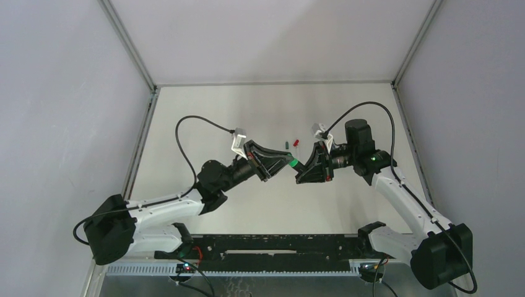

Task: Insert the pens into the pen caps
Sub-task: Press the pen cap onto the pen.

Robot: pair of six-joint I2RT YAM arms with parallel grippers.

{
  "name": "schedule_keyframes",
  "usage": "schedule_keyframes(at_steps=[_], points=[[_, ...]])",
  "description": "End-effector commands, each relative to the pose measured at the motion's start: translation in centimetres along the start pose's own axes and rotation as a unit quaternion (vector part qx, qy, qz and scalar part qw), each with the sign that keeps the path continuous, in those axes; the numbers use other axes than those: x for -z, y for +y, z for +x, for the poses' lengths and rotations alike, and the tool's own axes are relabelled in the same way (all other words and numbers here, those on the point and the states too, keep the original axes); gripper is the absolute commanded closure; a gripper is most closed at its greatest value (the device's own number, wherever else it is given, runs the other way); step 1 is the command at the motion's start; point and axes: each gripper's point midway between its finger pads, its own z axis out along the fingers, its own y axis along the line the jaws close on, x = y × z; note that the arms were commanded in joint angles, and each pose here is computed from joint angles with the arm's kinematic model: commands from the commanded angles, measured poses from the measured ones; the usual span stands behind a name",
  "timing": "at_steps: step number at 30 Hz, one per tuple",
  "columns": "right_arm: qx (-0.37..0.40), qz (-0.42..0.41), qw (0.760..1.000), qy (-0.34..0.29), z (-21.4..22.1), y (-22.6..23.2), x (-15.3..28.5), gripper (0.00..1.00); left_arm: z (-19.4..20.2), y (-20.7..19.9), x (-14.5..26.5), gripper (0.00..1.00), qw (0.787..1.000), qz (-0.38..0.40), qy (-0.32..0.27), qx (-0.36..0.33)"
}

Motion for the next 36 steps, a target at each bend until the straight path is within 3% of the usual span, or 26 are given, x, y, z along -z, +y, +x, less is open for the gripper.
schedule_keyframes(at_steps=[1, 7, 11, 16, 19, 23, 29, 36], points=[[0.022, 0.011, 1.000, -0.009, -1.5, -0.1, 0.3, 1.00, -2.9, -2.4, -1.4, 0.83, 0.999, 0.034, -0.039, 0.000], [0.035, 0.053, 0.998, -0.008, -1.7, -1.2, 0.6, 1.00, -1.3, -1.9, -1.6, 1.00, 1.000, 0.008, -0.019, 0.009], [0.049, 0.112, 0.993, -0.008, -2.1, -2.7, 1.1, 1.00, 0.9, -1.0, -1.4, 1.00, 0.999, -0.036, 0.000, 0.011], [0.066, 0.188, 0.980, -0.019, -2.9, -4.4, 2.0, 1.00, 5.3, -0.8, -2.2, 1.00, 0.993, -0.070, 0.032, 0.088], [0.055, 0.177, 0.982, -0.031, -3.4, -3.9, 2.1, 1.00, 8.0, -3.7, -2.3, 1.00, 0.991, 0.016, 0.068, 0.117], [0.037, 0.083, 0.994, -0.052, -4.4, -1.2, 2.2, 1.00, 10.3, -7.2, -0.8, 1.00, 0.975, 0.132, 0.117, 0.134], [0.046, 0.040, 0.996, -0.059, -5.5, 0.8, 2.6, 1.00, 15.2, -7.7, 1.9, 1.00, 0.944, 0.164, 0.236, 0.160], [0.075, 0.070, 0.992, -0.073, -7.1, 0.1, 3.9, 1.00, 19.8, -6.9, 5.4, 1.00, 0.905, 0.157, 0.336, 0.208]])
